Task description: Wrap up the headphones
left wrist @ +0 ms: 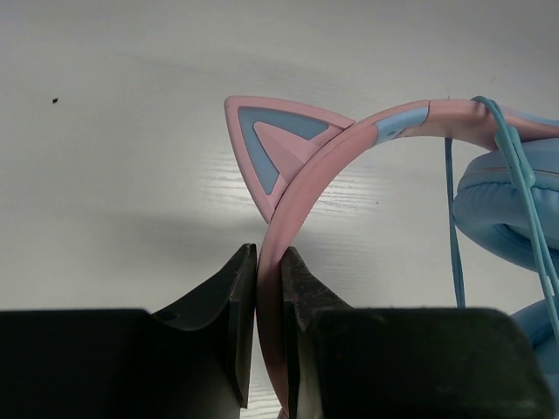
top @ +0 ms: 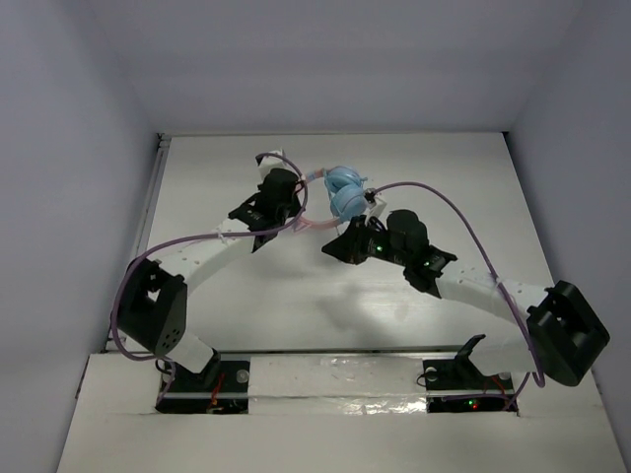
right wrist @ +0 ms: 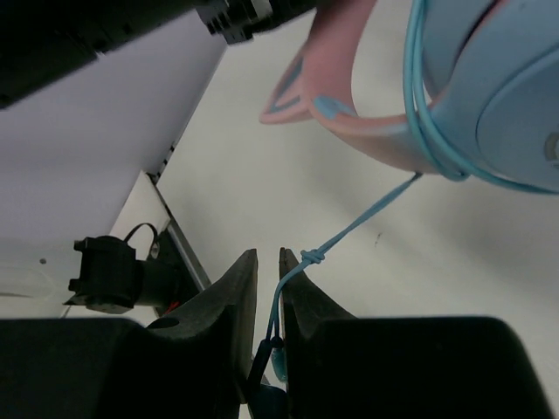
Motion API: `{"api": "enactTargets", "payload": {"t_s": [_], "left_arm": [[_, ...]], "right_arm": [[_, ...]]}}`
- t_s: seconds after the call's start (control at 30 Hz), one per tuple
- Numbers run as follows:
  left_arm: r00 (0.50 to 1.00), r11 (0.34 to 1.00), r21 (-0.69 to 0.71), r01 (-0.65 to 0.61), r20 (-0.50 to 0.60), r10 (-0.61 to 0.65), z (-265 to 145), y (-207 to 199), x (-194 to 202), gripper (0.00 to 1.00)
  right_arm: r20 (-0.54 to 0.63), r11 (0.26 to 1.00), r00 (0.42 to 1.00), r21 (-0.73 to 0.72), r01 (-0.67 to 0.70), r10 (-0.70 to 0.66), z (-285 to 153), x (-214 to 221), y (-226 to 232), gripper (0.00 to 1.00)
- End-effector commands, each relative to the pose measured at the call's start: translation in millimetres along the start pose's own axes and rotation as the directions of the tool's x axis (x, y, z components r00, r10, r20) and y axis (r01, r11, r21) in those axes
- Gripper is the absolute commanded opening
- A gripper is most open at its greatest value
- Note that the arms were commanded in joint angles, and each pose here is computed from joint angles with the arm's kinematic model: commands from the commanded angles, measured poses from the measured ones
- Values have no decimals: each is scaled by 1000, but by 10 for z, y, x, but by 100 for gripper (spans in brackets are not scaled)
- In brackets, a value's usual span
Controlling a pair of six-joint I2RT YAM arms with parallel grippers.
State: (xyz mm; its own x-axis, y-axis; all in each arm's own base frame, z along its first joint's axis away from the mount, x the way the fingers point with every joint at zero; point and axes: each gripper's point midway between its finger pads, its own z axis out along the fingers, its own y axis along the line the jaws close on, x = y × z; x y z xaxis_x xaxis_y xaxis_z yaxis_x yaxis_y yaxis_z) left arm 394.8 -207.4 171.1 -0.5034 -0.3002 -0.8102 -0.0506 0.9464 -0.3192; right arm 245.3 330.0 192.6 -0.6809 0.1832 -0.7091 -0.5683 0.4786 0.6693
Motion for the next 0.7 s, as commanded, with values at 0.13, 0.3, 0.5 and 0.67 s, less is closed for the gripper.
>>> {"api": "enactTargets", "payload": {"t_s": [0.13, 0.3, 0.5, 0.67], "left_arm": [[995, 997, 58, 50, 86, -55, -25, -124, 6, 0], [998, 997, 63, 35, 44, -38, -48, -133, 270, 0], [999, 993, 107, 50, 12, -52, -89, -237, 391, 0], [998, 991, 121, 59, -28, -56, -83, -272, 473, 0]], "right_arm": [[94, 984, 987, -138, -115, 129, 120, -488, 547, 1], [145, 957, 952, -157, -245, 268, 248, -645, 546, 1], [225, 920, 892, -107, -378, 393, 381, -759, 345, 7], [349, 896, 834, -39, -442, 427, 307, -918, 151, 20]]}}
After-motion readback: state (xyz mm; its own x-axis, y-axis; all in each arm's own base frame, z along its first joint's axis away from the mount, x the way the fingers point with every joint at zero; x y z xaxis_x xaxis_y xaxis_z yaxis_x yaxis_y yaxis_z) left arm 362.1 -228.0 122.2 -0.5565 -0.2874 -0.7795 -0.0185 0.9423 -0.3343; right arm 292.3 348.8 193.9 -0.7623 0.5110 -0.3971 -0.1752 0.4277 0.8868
